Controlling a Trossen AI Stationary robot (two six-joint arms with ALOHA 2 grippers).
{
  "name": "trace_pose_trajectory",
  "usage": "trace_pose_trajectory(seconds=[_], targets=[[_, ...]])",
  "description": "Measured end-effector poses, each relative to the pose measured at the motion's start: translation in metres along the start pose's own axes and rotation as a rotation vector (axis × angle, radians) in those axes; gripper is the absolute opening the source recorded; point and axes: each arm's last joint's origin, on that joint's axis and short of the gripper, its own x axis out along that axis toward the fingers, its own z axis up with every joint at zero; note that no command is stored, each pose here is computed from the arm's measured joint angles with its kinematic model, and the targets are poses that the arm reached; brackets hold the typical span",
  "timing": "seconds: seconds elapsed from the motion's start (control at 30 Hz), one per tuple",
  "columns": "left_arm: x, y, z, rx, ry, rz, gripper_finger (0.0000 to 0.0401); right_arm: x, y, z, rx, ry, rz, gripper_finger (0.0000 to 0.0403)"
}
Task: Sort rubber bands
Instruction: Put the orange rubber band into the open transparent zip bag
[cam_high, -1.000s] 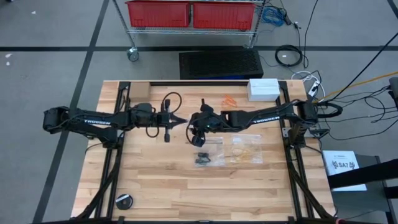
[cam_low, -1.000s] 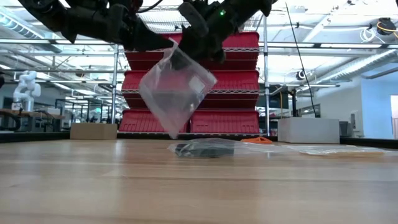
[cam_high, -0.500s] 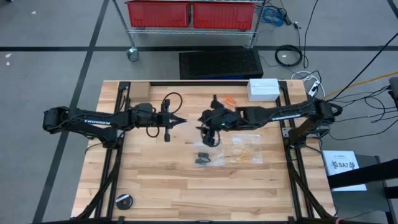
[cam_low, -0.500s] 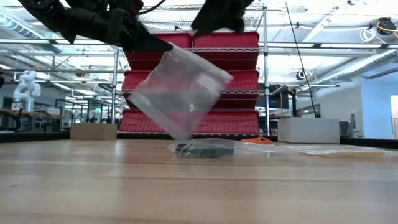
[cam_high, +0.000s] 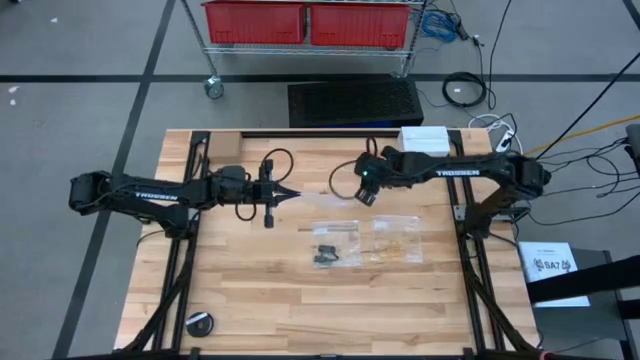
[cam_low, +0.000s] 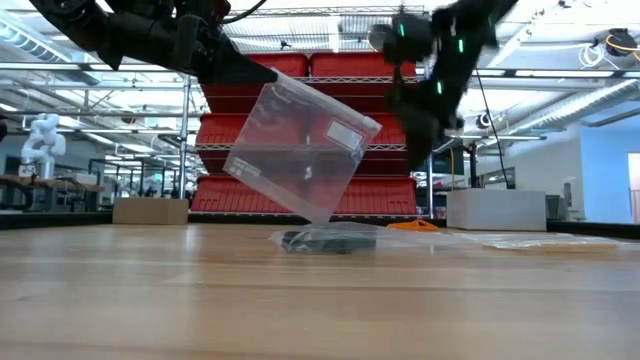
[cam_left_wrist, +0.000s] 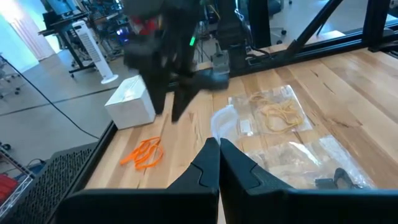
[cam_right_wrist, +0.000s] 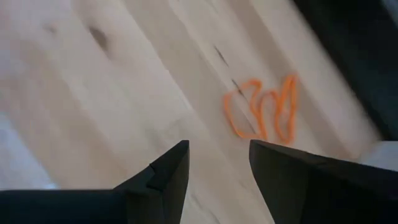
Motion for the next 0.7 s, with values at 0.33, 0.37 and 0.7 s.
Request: trace_pose_trajectory(seconds=[0.33,0.37,0.7], targets=[[0.000,0.000,0.000,0.004,0.000,0.000,0.0000,0.044,-0.036,-0.019,0.017,-0.127,-0.016,0.0198],[0.000,0.000,0.000,0.004,0.000,0.000,0.0000,0.045,-0.036,-0.019,0.012,-0.124,-0.017,0.0210],[0.000,0.000,0.000,0.006,0.002,-0.001,0.0000,0.075,-0.030,-0.027,-0.049,-0.046,-0.026,0.0269]])
